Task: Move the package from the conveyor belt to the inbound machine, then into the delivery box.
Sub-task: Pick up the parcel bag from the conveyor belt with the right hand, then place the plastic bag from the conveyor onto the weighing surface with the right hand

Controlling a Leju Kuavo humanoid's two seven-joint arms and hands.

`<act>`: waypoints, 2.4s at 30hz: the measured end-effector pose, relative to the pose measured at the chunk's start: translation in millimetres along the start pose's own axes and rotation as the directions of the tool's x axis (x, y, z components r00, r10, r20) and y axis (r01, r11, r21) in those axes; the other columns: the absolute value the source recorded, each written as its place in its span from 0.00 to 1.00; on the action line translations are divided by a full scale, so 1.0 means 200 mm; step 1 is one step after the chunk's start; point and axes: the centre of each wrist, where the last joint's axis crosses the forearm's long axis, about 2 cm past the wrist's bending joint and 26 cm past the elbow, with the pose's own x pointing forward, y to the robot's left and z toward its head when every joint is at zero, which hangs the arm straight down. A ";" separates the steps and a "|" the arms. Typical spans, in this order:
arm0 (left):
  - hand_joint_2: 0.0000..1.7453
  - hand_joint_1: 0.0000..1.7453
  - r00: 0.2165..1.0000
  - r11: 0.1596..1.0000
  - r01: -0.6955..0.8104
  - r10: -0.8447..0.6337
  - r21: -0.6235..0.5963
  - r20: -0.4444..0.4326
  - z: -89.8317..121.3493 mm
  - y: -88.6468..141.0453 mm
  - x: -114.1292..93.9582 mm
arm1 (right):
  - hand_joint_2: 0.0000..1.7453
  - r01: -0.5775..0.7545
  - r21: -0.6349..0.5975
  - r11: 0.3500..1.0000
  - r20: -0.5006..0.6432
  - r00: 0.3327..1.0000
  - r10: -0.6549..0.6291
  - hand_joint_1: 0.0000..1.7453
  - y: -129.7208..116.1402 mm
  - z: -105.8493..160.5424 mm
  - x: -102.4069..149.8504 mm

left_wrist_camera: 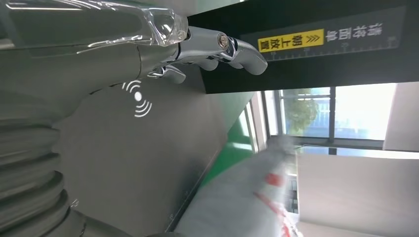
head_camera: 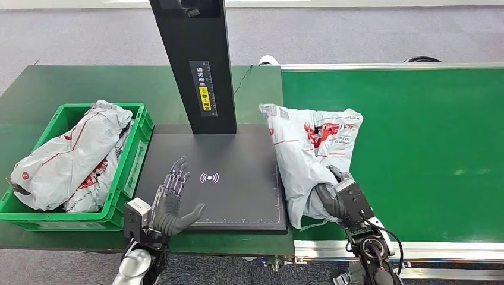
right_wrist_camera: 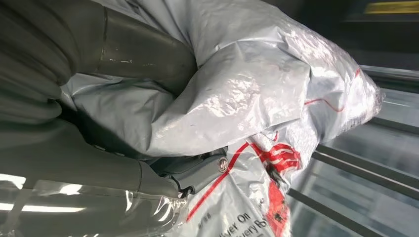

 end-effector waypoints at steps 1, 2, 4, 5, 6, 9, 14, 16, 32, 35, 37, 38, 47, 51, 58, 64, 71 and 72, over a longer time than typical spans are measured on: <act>1.00 0.00 1.000 1.000 0.001 -0.001 0.001 0.004 0.00 0.00 0.00 | 1.00 0.034 -0.021 0.999 0.034 0.999 -0.033 1.00 0.00 0.00 0.02; 1.00 0.00 1.000 1.000 0.002 -0.002 0.004 0.007 0.00 0.01 0.00 | 1.00 0.069 -0.044 0.997 0.069 0.995 -0.066 1.00 0.00 -0.01 0.04; 1.00 0.00 1.000 1.000 0.002 -0.002 0.012 0.010 0.00 0.01 0.00 | 1.00 0.132 -0.090 0.987 0.147 0.982 -0.118 1.00 0.00 -0.01 0.07; 1.00 0.00 1.000 1.000 0.001 -0.002 0.016 0.012 0.00 0.02 0.00 | 1.00 0.159 -0.114 0.981 0.189 0.973 -0.135 1.00 0.00 -0.02 0.10; 1.00 0.00 1.000 1.000 0.001 -0.001 0.019 0.014 -0.01 0.02 0.00 | 1.00 0.182 -0.138 0.974 0.229 0.962 -0.148 1.00 -0.01 -0.02 0.12; 1.00 0.00 1.000 1.000 0.000 0.000 0.024 0.024 -0.01 0.02 0.00 | 1.00 0.232 -0.209 0.950 0.331 0.931 -0.155 1.00 -0.03 -0.03 0.18; 1.00 0.00 0.999 0.999 -0.008 0.007 0.033 0.034 -0.02 0.03 0.00 | 1.00 0.243 -0.336 0.910 0.461 0.885 -0.066 1.00 -0.07 -0.05 0.28; 1.00 0.00 0.999 0.999 -0.010 0.009 0.034 0.034 -0.02 0.03 0.00 | 1.00 0.244 -0.355 0.902 0.487 0.872 -0.045 1.00 -0.08 -0.05 0.31; 1.00 0.00 0.958 0.951 0.115 -0.183 0.286 0.223 -0.07 0.09 0.11 | 1.00 0.049 -0.147 0.988 0.265 0.964 -0.009 1.00 -0.02 -0.14 0.30; 1.00 0.00 0.951 0.944 0.114 -0.194 0.310 0.241 -0.07 0.10 0.13 | 1.00 0.027 -0.104 0.994 0.235 0.972 -0.002 1.00 -0.01 -0.17 0.29; 1.00 0.00 0.950 0.943 0.114 -0.195 0.313 0.243 -0.07 0.10 0.13 | 1.00 0.024 -0.099 0.995 0.231 0.973 -0.001 1.00 0.00 -0.17 0.28; 1.00 0.00 0.948 0.940 0.116 -0.202 0.321 0.247 -0.07 0.10 0.14 | 1.00 0.015 -0.085 0.996 0.220 0.975 0.004 1.00 0.00 -0.18 0.28; 1.00 0.00 0.840 0.837 0.192 -0.410 0.513 0.355 -0.15 0.09 0.33 | 1.00 -0.182 0.423 0.888 -0.020 0.977 0.210 1.00 0.17 -0.42 0.17; 1.00 0.00 0.828 0.856 0.189 -0.403 0.481 0.390 -0.16 0.07 0.36 | 1.00 -0.168 0.496 0.852 -0.001 0.981 0.194 1.00 0.18 -0.47 0.16; 1.00 0.00 0.820 0.864 0.193 -0.402 0.465 0.407 -0.16 0.06 0.38 | 1.00 -0.174 0.525 0.833 -0.011 0.977 0.211 1.00 0.18 -0.48 0.14; 1.00 0.00 0.817 0.864 0.197 -0.406 0.462 0.410 -0.16 0.07 0.38 | 1.00 -0.178 0.533 0.827 -0.016 0.975 0.220 1.00 0.18 -0.49 0.14; 1.00 0.00 0.818 0.872 0.196 -0.398 0.449 0.416 -0.16 0.07 0.38 | 1.00 -0.107 0.581 0.807 -0.027 0.988 0.151 1.00 0.18 -0.49 0.13; 1.00 0.00 0.818 0.877 0.193 -0.391 0.440 0.421 -0.17 0.07 0.38 | 1.00 -0.057 0.614 0.787 -0.031 0.995 0.096 1.00 0.19 -0.48 0.13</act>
